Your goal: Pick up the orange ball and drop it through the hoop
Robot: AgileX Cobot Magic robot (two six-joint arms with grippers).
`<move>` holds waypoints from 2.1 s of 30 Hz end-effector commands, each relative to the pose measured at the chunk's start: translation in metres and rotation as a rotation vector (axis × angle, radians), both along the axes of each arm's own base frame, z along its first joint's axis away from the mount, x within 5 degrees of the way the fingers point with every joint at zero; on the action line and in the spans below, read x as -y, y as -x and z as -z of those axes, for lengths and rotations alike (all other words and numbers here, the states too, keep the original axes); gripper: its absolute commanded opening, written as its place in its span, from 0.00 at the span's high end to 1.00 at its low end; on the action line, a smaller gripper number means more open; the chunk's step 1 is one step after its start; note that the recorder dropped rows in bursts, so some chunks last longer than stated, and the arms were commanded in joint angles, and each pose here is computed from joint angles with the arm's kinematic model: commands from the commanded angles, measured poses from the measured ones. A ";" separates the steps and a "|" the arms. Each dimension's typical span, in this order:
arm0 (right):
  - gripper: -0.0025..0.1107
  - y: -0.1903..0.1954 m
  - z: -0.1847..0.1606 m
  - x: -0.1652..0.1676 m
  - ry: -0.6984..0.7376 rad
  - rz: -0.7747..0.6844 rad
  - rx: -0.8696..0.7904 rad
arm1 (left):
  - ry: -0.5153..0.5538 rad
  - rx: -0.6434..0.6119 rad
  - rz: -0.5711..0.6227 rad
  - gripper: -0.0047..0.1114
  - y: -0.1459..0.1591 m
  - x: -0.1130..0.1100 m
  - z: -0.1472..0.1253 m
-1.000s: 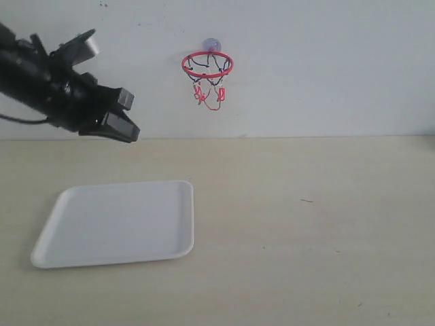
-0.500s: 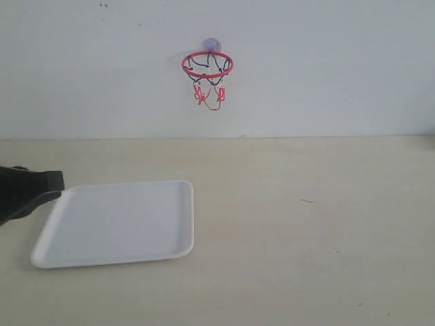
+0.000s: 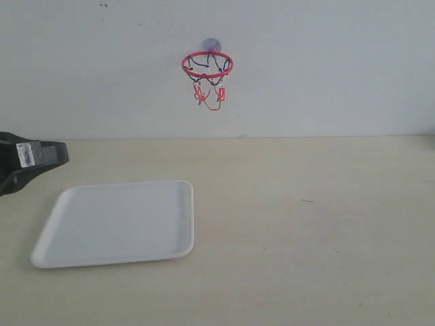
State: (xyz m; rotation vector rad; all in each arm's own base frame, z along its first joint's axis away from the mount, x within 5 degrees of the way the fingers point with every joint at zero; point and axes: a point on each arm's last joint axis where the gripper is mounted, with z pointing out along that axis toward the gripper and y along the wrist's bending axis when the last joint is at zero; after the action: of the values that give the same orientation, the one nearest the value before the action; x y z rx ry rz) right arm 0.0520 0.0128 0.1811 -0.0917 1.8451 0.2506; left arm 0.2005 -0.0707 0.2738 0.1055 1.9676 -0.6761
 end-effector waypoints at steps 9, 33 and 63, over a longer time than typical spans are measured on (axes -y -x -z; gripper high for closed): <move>0.98 0.000 -0.001 0.000 0.000 0.000 0.017 | -0.004 0.029 -0.017 0.92 0.005 -0.002 -0.005; 0.98 0.000 -0.001 0.000 0.001 -0.001 0.010 | 0.100 0.641 -0.120 0.92 0.164 -0.040 0.008; 0.98 0.000 -0.001 0.000 0.000 0.000 0.017 | -0.310 0.368 -0.321 0.92 0.145 -0.062 0.077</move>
State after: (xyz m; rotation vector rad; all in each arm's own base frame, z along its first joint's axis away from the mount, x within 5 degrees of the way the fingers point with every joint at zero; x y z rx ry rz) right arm 0.0520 0.0128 0.1810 -0.0918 1.8454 0.2505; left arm 0.0556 -0.0089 0.1993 0.0704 1.6500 -0.1592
